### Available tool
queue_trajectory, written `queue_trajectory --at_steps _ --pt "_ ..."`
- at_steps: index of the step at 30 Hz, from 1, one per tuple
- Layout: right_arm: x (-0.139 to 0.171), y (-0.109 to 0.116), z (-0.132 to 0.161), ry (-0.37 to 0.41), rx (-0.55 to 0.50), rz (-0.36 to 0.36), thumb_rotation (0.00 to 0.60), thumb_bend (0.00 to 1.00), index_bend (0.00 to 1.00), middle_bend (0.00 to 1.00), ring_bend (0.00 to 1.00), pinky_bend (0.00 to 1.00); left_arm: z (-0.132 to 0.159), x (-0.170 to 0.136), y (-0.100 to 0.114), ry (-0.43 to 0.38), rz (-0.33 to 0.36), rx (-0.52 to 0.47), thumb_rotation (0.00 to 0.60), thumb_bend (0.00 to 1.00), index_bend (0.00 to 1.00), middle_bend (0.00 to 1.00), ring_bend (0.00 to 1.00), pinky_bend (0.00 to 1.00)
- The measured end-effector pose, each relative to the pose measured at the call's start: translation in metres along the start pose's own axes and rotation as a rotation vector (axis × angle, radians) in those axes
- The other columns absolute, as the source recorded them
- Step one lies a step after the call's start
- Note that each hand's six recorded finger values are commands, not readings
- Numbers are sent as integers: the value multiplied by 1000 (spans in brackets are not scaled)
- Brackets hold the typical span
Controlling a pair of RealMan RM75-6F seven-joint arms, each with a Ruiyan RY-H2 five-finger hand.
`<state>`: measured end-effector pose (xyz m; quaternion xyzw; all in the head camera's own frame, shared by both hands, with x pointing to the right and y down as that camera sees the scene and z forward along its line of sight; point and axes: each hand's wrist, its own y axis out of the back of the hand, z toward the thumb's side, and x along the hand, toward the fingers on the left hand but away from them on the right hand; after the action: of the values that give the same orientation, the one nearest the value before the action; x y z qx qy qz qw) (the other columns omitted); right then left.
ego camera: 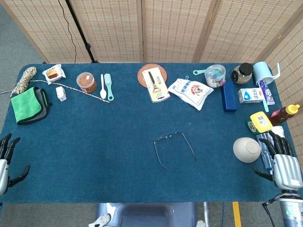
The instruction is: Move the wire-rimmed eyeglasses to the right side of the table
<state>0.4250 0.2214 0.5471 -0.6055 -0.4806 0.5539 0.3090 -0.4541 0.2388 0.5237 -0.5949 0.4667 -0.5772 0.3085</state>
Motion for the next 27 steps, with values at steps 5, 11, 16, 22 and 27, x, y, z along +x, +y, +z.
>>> queue_trajectory --at_steps 5,11,16,22,27 --pt "-1 -1 0 -1 2 5 600 205 205 48 30 50 1 1 -2 -1 -5 -1 600 287 122 0 29 24" --pt "-2 -1 1 5 0 5 600 204 198 49 31 52 1 0 -2 0 -2 -1 600 287 122 0 29 23" --pt "-4 1 3 11 -9 1 600 205 173 55 34 68 -1 1 -1 3 -1 2 600 287 122 0 29 23" --pt "-8 3 8 30 -6 -1 600 205 178 59 40 68 0 7 2 -1 13 12 600 287 133 0 29 23" --pt "-12 3 13 48 -13 8 600 205 188 71 56 74 0 9 2 -3 13 19 600 287 141 0 29 24"
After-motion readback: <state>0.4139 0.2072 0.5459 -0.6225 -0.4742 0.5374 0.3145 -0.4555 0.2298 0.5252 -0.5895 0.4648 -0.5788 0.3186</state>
